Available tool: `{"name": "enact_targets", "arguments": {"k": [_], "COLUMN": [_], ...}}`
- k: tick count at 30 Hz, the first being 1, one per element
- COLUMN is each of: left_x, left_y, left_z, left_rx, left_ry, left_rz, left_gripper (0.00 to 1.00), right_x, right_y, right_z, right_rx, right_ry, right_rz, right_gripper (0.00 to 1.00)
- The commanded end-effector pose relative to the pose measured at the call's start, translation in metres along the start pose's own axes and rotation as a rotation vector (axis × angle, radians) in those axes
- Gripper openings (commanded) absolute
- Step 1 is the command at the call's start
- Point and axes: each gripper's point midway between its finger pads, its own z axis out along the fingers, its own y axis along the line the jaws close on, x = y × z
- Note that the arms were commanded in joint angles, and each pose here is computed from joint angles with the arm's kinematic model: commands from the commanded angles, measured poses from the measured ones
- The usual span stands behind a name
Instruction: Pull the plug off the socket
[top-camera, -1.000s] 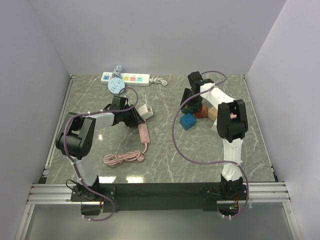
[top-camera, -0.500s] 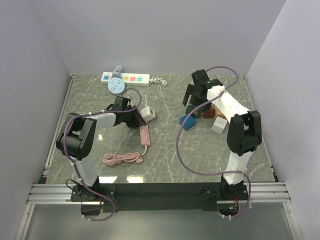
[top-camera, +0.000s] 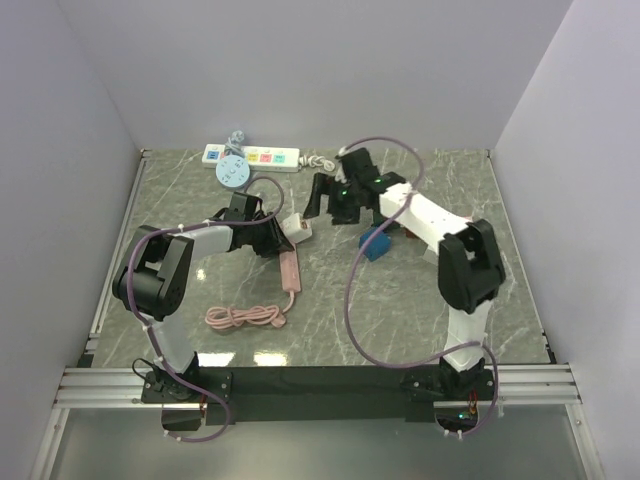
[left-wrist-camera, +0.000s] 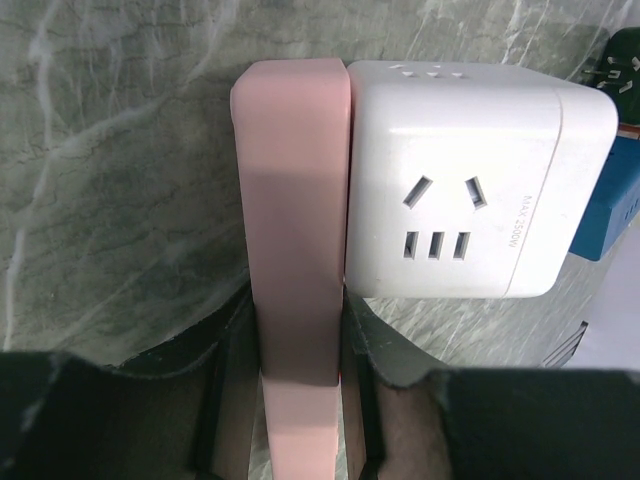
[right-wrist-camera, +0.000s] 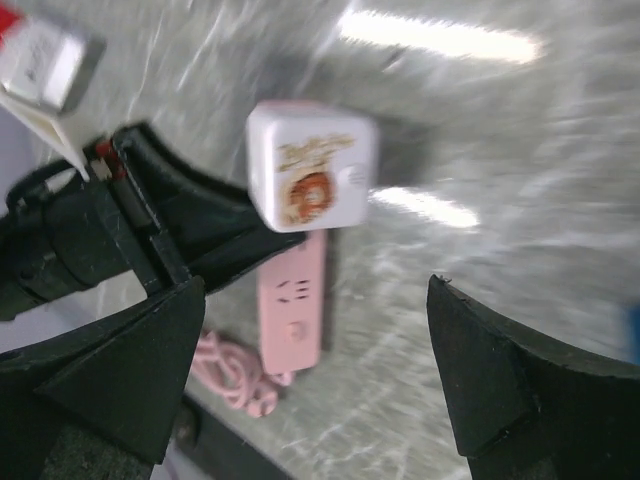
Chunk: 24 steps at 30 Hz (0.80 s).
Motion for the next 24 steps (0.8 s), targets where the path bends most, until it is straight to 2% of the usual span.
{"name": "enact_targets", "arguments": {"k": [1,8,15,18,22,24], "left_x": [-0.004,-0.001,0.003,0.004,0.004,0.005], "left_y": [-0.022,-0.027,-0.032,-0.034,-0.034,-0.031], "left_z": [-0.009,-0.010,-0.008,-0.008,-0.008,-0.006], "left_rx": [0.067,0.099,0.121,0.130,0.128,0.118], "left_ry": [-0.008,-0.003,0.007,0.013,0.012,0.010], "left_rz": [0.049,0.043,0.043,0.040,0.041,0.040], "left_gripper": [0.00,0.00,0.00,0.00,0.00,0.00], "right_x": [0.007,0.022,0.033,0.036,0.044,0.049], "right_y": [0.041,0.042,0.039,0.037,0.035,0.036], "right_z": [0.021,0.057,0.086,0.098,0.104,0.101], "right_rx": [-0.199,-0.251,-0.188,-0.176,-0.192,-0.206], "right_ry": [0.060,0.104,0.142,0.162,0.191,0.214], "right_rz": [0.007,0.046,0.038,0.042,0.049,0.044], "right_gripper": [0.98,0.98,0.98,0.92,0.78,0.51]}}
